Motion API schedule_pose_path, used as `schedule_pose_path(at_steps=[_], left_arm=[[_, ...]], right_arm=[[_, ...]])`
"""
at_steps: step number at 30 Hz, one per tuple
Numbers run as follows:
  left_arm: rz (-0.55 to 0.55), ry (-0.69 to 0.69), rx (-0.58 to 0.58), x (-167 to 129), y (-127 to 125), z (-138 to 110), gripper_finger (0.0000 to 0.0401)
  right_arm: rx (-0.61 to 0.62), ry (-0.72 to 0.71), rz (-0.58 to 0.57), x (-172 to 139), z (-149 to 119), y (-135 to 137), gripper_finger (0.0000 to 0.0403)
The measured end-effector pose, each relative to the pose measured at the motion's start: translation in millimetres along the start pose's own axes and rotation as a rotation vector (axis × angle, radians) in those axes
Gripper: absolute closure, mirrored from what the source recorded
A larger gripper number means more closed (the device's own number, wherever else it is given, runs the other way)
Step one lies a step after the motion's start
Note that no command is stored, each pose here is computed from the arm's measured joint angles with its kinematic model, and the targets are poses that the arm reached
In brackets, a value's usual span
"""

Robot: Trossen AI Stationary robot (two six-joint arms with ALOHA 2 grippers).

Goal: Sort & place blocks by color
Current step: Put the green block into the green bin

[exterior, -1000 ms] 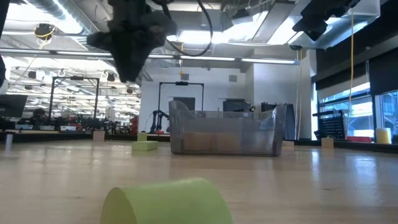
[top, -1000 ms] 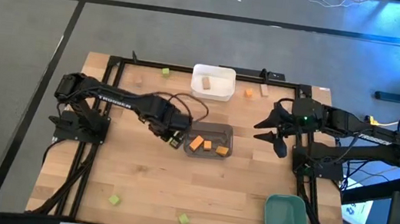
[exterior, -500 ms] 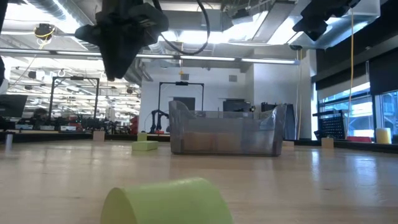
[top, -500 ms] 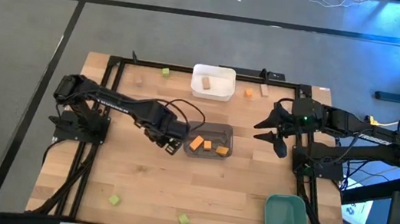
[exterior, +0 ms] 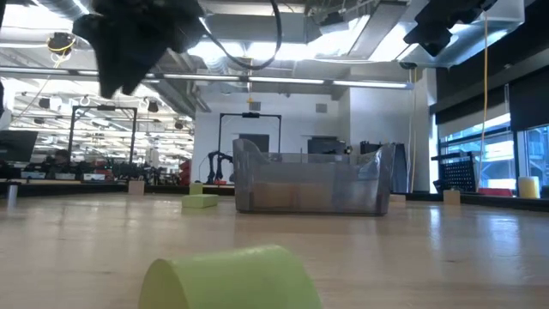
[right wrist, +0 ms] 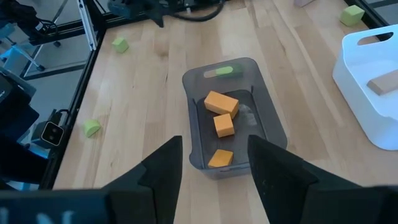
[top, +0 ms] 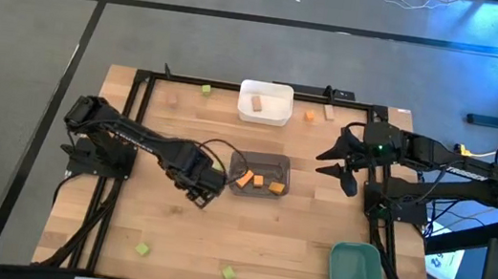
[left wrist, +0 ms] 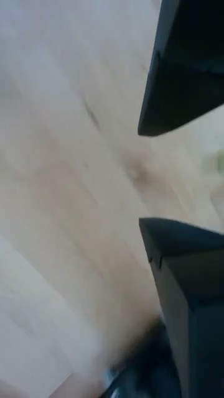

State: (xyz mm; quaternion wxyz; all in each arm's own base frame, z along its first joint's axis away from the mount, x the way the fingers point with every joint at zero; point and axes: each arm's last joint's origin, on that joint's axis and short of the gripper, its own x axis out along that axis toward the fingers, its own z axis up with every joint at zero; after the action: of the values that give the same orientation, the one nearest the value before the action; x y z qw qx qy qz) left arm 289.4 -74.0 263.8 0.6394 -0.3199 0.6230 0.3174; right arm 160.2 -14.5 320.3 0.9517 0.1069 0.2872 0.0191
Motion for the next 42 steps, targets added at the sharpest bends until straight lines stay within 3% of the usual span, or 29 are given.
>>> schedule_pose_path(at_steps=[3,10,18,26,42], left_arm=[[0.033,0.019,0.113,-0.2,-1.2,-13.7,0.0150],[0.040,0.025,0.141,-0.9,-10.8,-51.3,0.0148],[-0.067,0.011,-0.004,-2.0,-27.8,-109.3,0.0146],[-0.104,0.040,-0.146,3.9,-33.8,-167.2,0.0145],[-0.021,0.000,-0.199,43.4,-38.7,-219.0,0.0145]], right_arm=[[0.001,0.000,0.000,0.0,0.0,0.0,0.0222],[0.000,0.000,0.000,0.0,0.0,0.0,0.0222],[0.001,0.000,0.000,0.0,0.0,0.0,0.0222],[-0.001,-0.001,0.000,0.0,0.1,0.0,0.0222],[0.000,0.000,0.000,0.0,0.0,0.0,0.0222]])
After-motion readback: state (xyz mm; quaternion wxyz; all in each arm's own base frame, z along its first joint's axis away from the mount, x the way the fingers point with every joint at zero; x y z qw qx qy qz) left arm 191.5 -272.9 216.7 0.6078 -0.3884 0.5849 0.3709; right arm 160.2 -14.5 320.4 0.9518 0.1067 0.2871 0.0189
